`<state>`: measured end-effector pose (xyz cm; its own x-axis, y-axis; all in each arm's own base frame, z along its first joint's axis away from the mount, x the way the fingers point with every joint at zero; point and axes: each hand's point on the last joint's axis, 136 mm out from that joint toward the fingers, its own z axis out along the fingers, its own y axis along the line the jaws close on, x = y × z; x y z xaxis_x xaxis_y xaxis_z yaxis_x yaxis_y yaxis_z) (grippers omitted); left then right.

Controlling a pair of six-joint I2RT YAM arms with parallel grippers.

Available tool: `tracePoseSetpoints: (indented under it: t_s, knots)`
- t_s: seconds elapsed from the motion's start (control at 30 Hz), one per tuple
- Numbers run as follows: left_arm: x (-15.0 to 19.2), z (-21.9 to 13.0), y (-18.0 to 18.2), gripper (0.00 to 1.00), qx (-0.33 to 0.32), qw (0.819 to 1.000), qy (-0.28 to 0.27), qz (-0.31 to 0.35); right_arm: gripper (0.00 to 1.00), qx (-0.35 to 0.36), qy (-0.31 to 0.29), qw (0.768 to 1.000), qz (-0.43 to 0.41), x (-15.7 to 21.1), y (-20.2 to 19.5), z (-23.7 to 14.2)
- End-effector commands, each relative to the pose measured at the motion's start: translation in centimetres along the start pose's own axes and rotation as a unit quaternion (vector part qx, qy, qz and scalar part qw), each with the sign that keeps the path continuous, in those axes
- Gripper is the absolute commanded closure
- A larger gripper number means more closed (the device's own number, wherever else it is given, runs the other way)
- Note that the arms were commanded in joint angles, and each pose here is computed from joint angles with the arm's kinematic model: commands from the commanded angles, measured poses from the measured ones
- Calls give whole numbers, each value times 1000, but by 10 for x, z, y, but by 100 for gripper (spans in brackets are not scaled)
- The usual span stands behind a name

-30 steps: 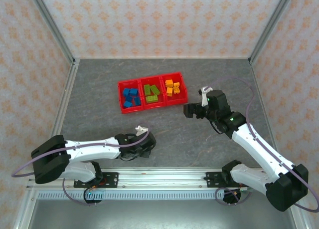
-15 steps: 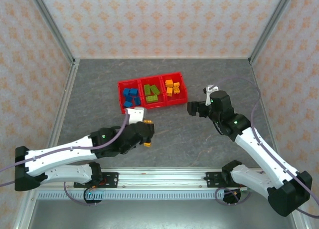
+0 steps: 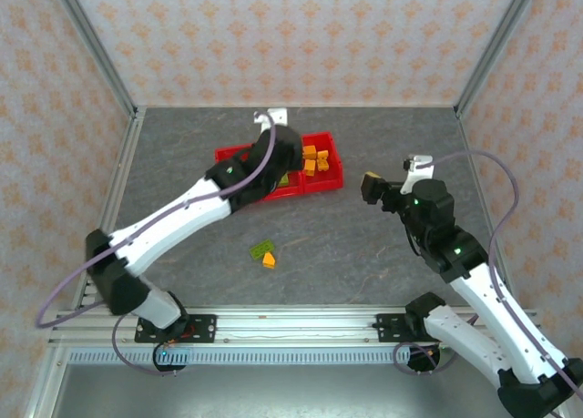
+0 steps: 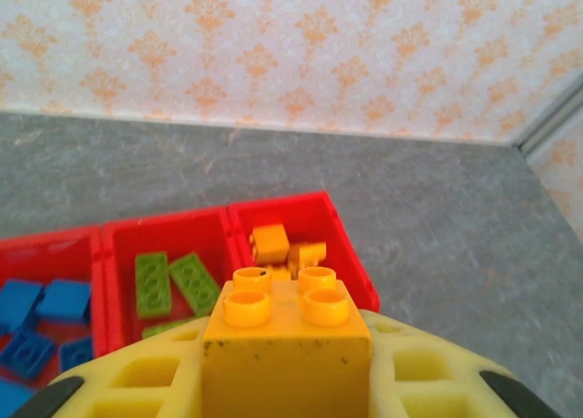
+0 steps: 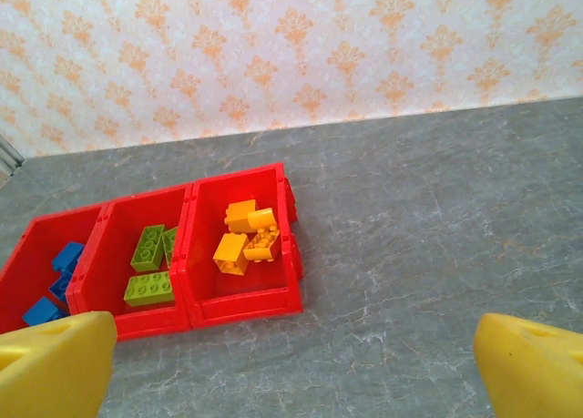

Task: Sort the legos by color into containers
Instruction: Place the lego in the container.

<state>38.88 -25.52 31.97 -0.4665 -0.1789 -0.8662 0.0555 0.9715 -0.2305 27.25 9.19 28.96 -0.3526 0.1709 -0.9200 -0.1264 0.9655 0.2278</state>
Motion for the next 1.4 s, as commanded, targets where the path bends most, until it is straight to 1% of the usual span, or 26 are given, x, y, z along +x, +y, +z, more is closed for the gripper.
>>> tracePoseSetpoints:
  t_s: [0.0, 0.1, 0.17, 0.27, 0.4, 0.5, 0.57, 0.63, 0.77, 0.97, 1.07, 1.17, 1.3, 1.37]
  knots:
    - [-7, 33, -20, 75, 18, 999, 23, 37, 0, 21, -19, 999, 17, 0, -11, -4]
    - [4, 71, -31, 75, 3, 997, 53, 61, 0, 30, -19, 999, 27, 4, -17, -8]
    - [21, 102, -36, 75, -6, 994, 79, 78, 0, 30, -16, 999, 31, 10, -19, -11]
    - [36, 134, -37, 75, -15, 991, 104, 81, 0, 25, -11, 999, 34, 17, -20, -15]
    - [51, 167, -27, 75, -31, 989, 122, 75, 0, 9, -11, 999, 38, 21, -18, -20]
    - [61, 187, -21, 74, -30, 988, 136, 67, 0, -4, -25, 999, 45, 20, -16, -26]
    - [69, 197, -17, 71, -27, 987, 146, 62, 0, -4, -36, 998, 49, 19, -18, -30]
    - [75, 205, -14, 68, -25, 986, 152, 56, 0, 2, -39, 998, 51, 20, -22, -32]
    - [86, 217, -9, 66, -22, 985, 164, 46, 0, 15, -30, 998, 52, 29, -27, -30]
    - [89, 225, -13, 60, -6, 985, 165, 42, 0, 13, -29, 998, 54, 30, -27, -30]
    - [84, 225, -13, 56, -4, 986, 159, 41, 0, 13, -28, 998, 55, 30, -27, -29]
    - [76, 223, -10, 49, -8, 988, 152, 38, 0, 23, -29, 997, 64, 32, -31, -29]
    - [60, 212, -6, 28, -13, 989, 141, 44, 0, 24, -36, 997, 69, 32, -33, -32]
    - [47, 200, -8, 20, -9, 990, 134, 48, 0, 23, -42, 996, 72, 30, -33, -34]
